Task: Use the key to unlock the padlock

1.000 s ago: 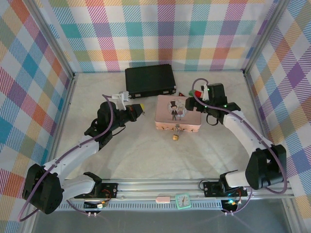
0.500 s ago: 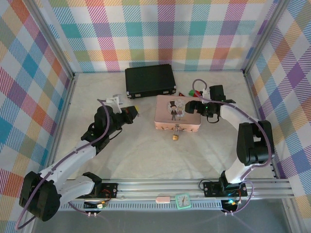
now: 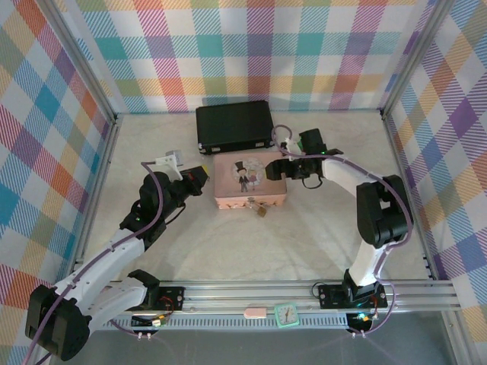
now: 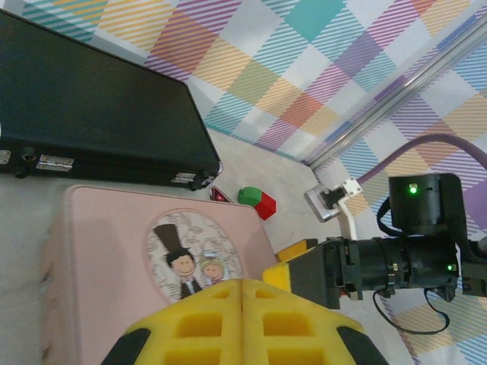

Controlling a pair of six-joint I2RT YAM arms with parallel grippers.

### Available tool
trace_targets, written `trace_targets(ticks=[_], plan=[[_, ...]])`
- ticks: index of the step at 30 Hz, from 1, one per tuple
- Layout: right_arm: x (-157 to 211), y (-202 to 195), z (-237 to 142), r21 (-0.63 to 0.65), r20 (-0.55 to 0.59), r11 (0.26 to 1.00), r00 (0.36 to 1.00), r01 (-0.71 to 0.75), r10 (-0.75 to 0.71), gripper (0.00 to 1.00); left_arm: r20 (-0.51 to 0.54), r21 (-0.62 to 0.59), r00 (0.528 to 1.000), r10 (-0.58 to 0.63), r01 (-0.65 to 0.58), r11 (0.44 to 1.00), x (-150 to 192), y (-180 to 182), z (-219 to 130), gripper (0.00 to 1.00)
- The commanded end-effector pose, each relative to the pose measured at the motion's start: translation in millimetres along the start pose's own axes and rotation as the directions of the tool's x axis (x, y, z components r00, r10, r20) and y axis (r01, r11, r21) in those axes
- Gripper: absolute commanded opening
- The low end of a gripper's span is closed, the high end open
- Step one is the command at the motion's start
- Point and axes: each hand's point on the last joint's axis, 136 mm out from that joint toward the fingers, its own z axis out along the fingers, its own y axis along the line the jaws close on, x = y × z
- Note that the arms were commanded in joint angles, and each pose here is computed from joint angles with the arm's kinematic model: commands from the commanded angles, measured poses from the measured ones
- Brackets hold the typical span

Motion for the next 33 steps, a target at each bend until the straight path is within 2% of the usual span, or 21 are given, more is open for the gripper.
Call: trace_targets(ticks=[1, 7, 12, 15, 17, 21, 25, 28, 33], plan=[[-16, 24, 11, -0.061, 0.012, 0.997, 0.999, 0.048, -0.048, 0.91, 0.011, 0.009, 1.000, 0.004, -0.004, 1.000, -1, 1, -3, 0.00], [-56, 53, 10, -0.110, 0.093, 0.989, 0.992, 0.098, -0.088, 0.89, 0.006, 0.039, 0.997, -0.071, 0.071, 0.997, 3, -1, 5, 0.00], [-76, 64, -36, -0.025, 0.238, 0.994, 0.966, 0.107, -0.098, 0.90, 0.002, 0.107, 0.990, -0.140, 0.139, 0.985, 3, -8, 20, 0.00], [-74, 81, -64, -0.047, 0.313, 0.993, 0.946, 0.106, -0.086, 0.90, -0.026, 0.190, 0.992, -0.124, 0.127, 0.974, 1, -27, 31, 0.00], [-68, 95, -79, -0.106, 0.349, 0.988, 0.935, 0.110, -0.066, 0.90, -0.046, 0.225, 0.993, -0.110, 0.118, 0.967, 0, -36, 38, 0.00], [-50, 136, -102, -0.310, 0.388, 0.938, 0.921, 0.156, -0.025, 0.87, -0.050, 0.303, 0.993, -0.107, 0.117, 0.946, -7, -52, 50, 0.00], [-34, 164, -115, -0.448, 0.400, 0.874, 0.917, 0.190, 0.005, 0.79, -0.046, 0.426, 0.990, -0.135, 0.142, 0.893, -15, -75, 56, 0.00], [-29, 182, -120, -0.506, 0.409, 0.835, 0.912, 0.214, 0.015, 0.75, -0.059, 0.510, 0.987, -0.148, 0.157, 0.846, -17, -89, 58, 0.00], [-25, 194, -116, -0.545, 0.427, 0.801, 0.904, 0.248, 0.011, 0.66, -0.106, 0.569, 0.979, -0.174, 0.203, 0.797, -9, -97, 64, 0.00]])
